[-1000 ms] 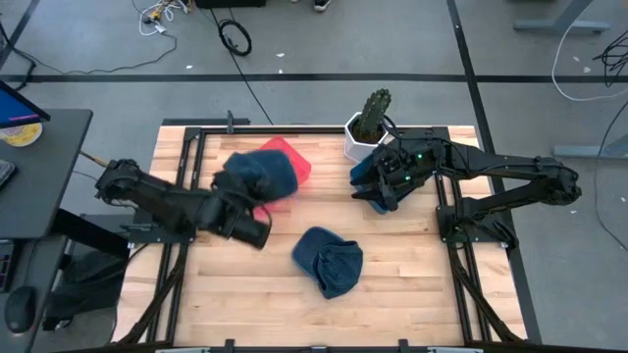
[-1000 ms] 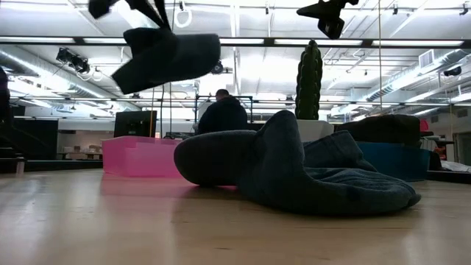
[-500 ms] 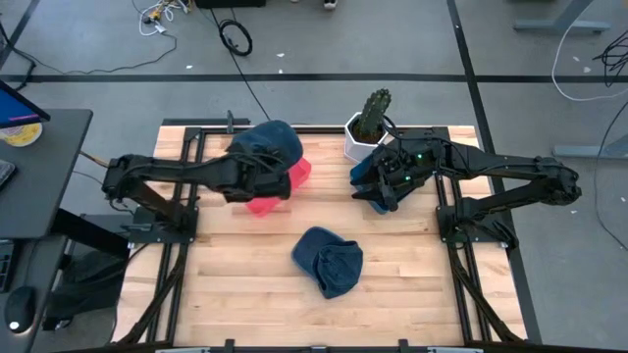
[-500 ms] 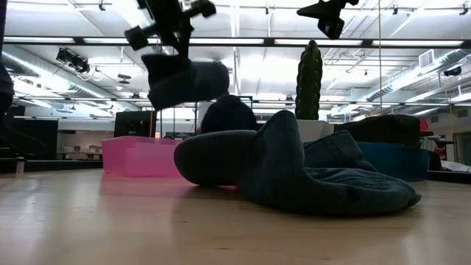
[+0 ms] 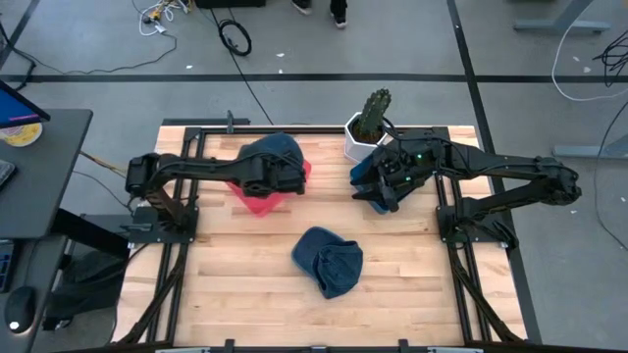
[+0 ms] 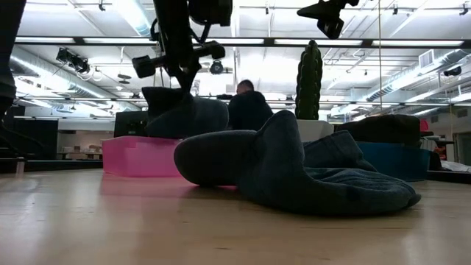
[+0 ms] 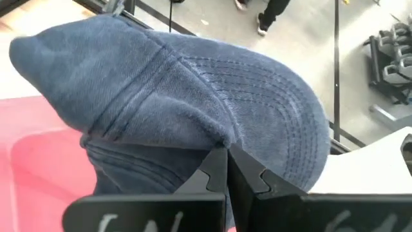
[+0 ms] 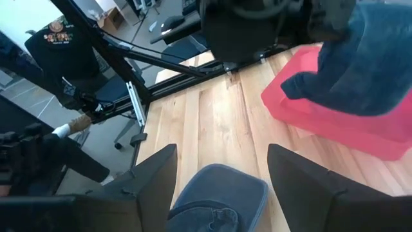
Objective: Pick & Place hat
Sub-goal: Put the left blue cap into the red bin
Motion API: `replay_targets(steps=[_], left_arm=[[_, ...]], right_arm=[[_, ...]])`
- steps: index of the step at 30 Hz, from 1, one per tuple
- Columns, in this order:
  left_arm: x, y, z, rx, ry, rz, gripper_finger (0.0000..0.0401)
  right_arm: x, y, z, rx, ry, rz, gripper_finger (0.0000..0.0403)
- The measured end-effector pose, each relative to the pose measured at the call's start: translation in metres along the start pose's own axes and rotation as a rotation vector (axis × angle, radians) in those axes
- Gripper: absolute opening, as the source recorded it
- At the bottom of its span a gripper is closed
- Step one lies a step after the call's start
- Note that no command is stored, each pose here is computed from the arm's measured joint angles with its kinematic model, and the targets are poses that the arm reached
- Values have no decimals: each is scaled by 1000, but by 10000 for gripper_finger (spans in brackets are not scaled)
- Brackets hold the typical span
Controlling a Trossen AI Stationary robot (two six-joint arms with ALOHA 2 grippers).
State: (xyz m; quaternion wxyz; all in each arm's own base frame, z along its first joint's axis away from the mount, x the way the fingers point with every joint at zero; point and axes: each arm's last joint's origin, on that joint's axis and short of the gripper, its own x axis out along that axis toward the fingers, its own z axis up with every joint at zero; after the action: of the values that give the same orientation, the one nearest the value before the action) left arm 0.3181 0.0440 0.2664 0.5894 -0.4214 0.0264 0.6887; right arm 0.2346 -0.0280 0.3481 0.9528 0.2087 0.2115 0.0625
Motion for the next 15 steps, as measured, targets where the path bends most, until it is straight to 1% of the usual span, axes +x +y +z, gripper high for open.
replay_targets(steps=[4, 11, 15], left_arm=[[7, 2, -7, -33, -14, 34, 1], [23, 1, -12, -36, 12, 104, 1], [29, -1, -12, -53, 25, 112, 1]], right_arm=[[0, 0, 0, -11, 0, 0, 245], [0, 0, -1, -30, 6, -2, 245], [0, 0, -1, -44, 8, -2, 245]])
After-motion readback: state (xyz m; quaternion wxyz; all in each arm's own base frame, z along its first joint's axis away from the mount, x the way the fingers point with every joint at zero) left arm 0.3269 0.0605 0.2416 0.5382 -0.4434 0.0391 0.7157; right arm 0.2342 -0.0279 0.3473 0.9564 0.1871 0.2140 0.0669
